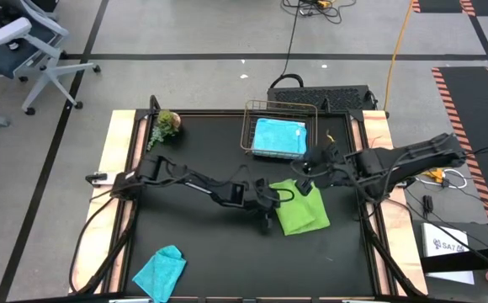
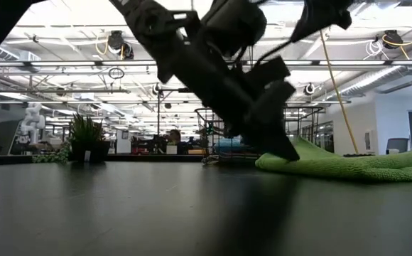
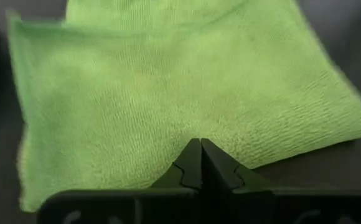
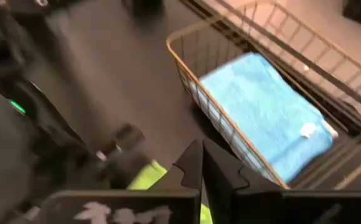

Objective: Fold microfiber towels
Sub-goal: Fold the green towel

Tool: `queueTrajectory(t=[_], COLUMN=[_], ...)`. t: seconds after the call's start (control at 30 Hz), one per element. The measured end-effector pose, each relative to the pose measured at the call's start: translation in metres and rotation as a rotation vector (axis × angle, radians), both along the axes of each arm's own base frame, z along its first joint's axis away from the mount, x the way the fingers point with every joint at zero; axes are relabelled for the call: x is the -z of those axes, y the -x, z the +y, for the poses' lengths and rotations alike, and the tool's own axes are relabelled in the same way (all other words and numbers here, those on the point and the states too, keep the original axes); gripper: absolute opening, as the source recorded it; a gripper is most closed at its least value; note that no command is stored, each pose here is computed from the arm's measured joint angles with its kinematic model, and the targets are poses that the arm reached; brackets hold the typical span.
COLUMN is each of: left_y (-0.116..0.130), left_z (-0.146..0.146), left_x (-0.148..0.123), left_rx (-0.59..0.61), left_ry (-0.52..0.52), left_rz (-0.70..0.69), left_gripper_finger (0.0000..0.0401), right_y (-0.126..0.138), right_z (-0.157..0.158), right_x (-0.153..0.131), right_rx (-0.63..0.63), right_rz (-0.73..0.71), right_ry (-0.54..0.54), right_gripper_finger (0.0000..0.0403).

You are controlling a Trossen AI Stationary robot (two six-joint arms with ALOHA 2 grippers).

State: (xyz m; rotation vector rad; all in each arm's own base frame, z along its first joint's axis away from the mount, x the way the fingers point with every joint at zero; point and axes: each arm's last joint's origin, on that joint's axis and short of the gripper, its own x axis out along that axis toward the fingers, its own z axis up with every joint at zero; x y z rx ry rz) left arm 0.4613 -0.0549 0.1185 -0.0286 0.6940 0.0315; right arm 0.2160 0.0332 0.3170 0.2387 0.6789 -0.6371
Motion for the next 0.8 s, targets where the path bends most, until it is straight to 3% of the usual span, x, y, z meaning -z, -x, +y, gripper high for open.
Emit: queueTrajectory(t=[0.23,0.47,0.8], left_y=[0.000,0.013,0.044], left_z=[0.005,-0.012,-0.063], left_x=[0.012,0.019,0.011], left_rx=[-0.056,-0.016,0.059], left_ry=[0.034,0.061,0.039], left_rz=[0.033,0.200,0.383], left_gripper_finger=[0.0003,0.0002,0.0005], right_y=[-0.004,-0.005,-0.005], right_z=[0.000,0.000,0.005], right_x=[-0.015,-0.017,0.011], right_rx=[-0.041,-0.061,-0.107], right_rz=[-0.125,-0.139,-0.094], right_ry=[0.070,0.079,-0.107], right_gripper_finger=[0.0001,0.0001,0.0000])
